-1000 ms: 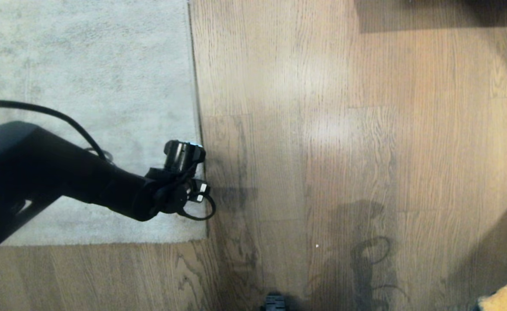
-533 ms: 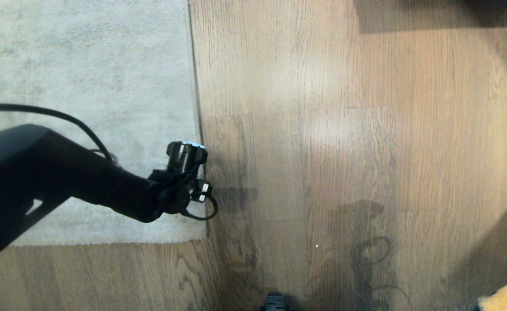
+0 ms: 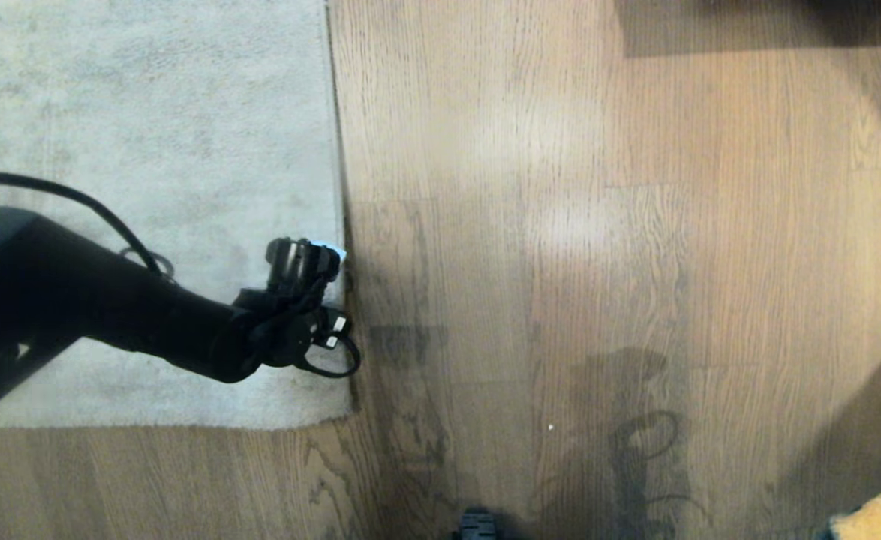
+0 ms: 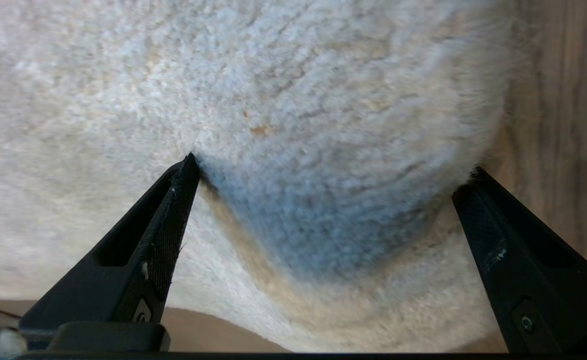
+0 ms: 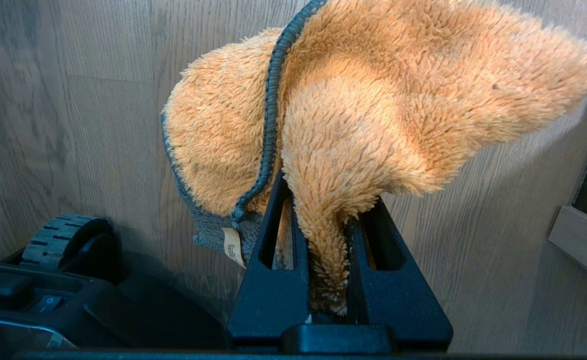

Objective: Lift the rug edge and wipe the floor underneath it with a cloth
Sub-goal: Lift up the carpet

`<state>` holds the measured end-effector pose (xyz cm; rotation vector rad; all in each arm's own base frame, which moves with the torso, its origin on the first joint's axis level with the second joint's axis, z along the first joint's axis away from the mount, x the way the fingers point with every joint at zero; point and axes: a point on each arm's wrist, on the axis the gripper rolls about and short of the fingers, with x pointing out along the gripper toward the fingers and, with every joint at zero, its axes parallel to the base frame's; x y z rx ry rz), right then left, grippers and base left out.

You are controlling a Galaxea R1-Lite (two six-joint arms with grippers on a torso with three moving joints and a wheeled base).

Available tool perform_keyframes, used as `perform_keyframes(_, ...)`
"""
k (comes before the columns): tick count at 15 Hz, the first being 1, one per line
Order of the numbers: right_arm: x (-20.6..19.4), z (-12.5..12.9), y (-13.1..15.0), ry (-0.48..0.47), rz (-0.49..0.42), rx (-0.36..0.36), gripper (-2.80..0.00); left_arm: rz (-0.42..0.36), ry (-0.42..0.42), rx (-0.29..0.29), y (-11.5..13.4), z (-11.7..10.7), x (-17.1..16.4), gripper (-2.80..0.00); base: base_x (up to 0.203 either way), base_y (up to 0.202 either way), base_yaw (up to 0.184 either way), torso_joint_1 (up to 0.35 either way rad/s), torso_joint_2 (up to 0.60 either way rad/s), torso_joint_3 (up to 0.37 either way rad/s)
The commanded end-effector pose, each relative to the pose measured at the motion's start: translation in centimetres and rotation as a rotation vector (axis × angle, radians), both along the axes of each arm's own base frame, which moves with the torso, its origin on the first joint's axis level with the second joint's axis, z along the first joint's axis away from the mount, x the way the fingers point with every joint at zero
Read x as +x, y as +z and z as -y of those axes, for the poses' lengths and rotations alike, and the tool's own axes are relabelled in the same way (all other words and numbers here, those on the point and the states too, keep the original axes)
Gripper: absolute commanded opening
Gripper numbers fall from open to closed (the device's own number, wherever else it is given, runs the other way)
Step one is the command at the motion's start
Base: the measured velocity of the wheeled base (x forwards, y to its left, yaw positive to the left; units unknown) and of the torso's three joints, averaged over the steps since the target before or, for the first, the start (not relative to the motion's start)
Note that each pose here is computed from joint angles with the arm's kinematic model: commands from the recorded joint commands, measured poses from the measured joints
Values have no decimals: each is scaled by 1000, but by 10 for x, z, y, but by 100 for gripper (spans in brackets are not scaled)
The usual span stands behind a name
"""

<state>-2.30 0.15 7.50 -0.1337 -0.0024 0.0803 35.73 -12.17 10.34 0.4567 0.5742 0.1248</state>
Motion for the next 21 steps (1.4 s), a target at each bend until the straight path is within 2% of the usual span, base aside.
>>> perform_keyframes(1, 0, 0, 0, 1, -2, -1, -280, 17, 5, 6, 10, -4, -5, 0, 0, 0, 0, 0, 0, 0)
perform_keyframes(6, 0, 0, 0, 1, -2, -1, -280, -13, 7, 33, 28, -13, -18, 0, 0, 0, 0, 0, 0, 0)
perform_keyframes(15, 0, 0, 0, 1, -2, -1, -280, -11, 15, 161, 51, -45, -20, 0, 0, 0, 0, 0, 0, 0)
perform_keyframes(21, 0, 0, 0, 1, -2, -1, -280, 33, 20, 161, 63, -46, -15, 0, 0, 0, 0, 0, 0, 0)
